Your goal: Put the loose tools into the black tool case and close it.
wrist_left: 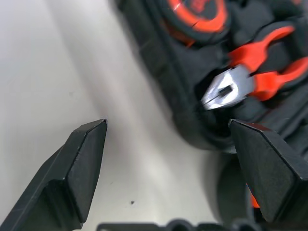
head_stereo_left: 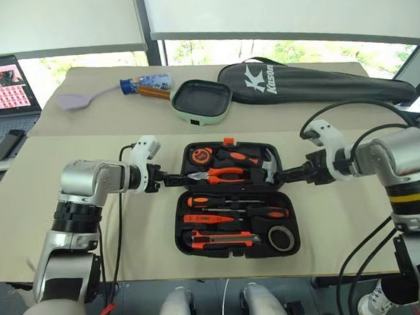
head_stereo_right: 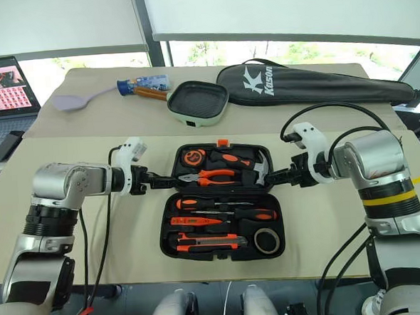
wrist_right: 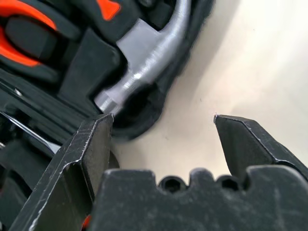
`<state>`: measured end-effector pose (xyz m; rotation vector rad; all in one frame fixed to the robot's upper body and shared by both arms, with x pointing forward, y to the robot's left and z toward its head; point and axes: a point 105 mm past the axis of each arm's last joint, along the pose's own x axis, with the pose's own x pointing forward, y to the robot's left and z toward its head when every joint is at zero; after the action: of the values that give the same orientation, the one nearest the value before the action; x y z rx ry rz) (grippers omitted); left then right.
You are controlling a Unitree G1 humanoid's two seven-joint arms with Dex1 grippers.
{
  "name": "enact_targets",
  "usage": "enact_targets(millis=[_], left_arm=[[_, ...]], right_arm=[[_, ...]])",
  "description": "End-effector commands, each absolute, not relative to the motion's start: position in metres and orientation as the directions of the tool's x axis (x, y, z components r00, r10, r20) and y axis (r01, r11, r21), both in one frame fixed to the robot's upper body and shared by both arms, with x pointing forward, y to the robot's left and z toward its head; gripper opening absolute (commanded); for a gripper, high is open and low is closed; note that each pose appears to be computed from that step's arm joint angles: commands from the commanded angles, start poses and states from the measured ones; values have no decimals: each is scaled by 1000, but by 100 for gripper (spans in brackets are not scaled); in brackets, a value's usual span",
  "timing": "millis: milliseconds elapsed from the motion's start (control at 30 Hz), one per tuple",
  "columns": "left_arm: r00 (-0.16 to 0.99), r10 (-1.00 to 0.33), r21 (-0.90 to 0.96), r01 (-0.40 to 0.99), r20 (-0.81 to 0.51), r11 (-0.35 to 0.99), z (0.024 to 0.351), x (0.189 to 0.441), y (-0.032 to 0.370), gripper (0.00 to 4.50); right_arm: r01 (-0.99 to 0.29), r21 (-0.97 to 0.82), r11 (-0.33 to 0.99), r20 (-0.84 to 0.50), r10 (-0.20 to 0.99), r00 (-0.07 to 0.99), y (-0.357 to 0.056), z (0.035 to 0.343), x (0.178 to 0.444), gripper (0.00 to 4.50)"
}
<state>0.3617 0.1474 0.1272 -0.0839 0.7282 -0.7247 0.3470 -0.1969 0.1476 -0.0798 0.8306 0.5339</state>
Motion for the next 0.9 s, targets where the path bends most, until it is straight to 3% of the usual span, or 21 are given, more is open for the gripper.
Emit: enact_targets(millis=[33, 167, 200, 233, 333, 533, 667, 767, 900], left_arm=[[522, -636, -317, 574, -568, 755, 129, 363, 144, 434], [531, -638, -331, 562, -558, 758, 123, 366, 138, 434], [533, -640, -336, 561, -553, 757, 123, 367, 136, 442], [537, -644, -344, 558, -545, 755, 123, 369, 133, 442], [533, -648, -354, 555, -544, 753, 120, 370, 128, 369], [508, -632, -335, 557, -586, 759, 105, 362, 131, 146], [533, -663, -356, 570, -526, 740, 109, 362, 129, 10], [592, -714, -360, 616, -374, 700, 122, 363, 130, 10], [651, -737, -259, 692, -181, 674, 138, 357, 139, 10]], right_arm=[[-464, 129, 877, -697, 412, 586, -197, 155, 354, 392], [-410, 90, 908, -744, 335, 579, -207, 139, 355, 392], [-394, 91, 914, -754, 322, 572, -210, 135, 354, 340], [-376, 80, 923, -761, 300, 575, -213, 131, 355, 324], [-337, 92, 937, -770, 282, 572, -213, 124, 357, 217], [-361, 121, 925, -788, 310, 531, -202, 117, 351, 14], [-418, 170, 892, -709, 405, 577, -185, 125, 358, 0], [-580, 96, 809, -519, 538, 665, -164, 150, 365, 0], [-677, -83, 731, -365, 610, 703, -156, 164, 354, 0]])
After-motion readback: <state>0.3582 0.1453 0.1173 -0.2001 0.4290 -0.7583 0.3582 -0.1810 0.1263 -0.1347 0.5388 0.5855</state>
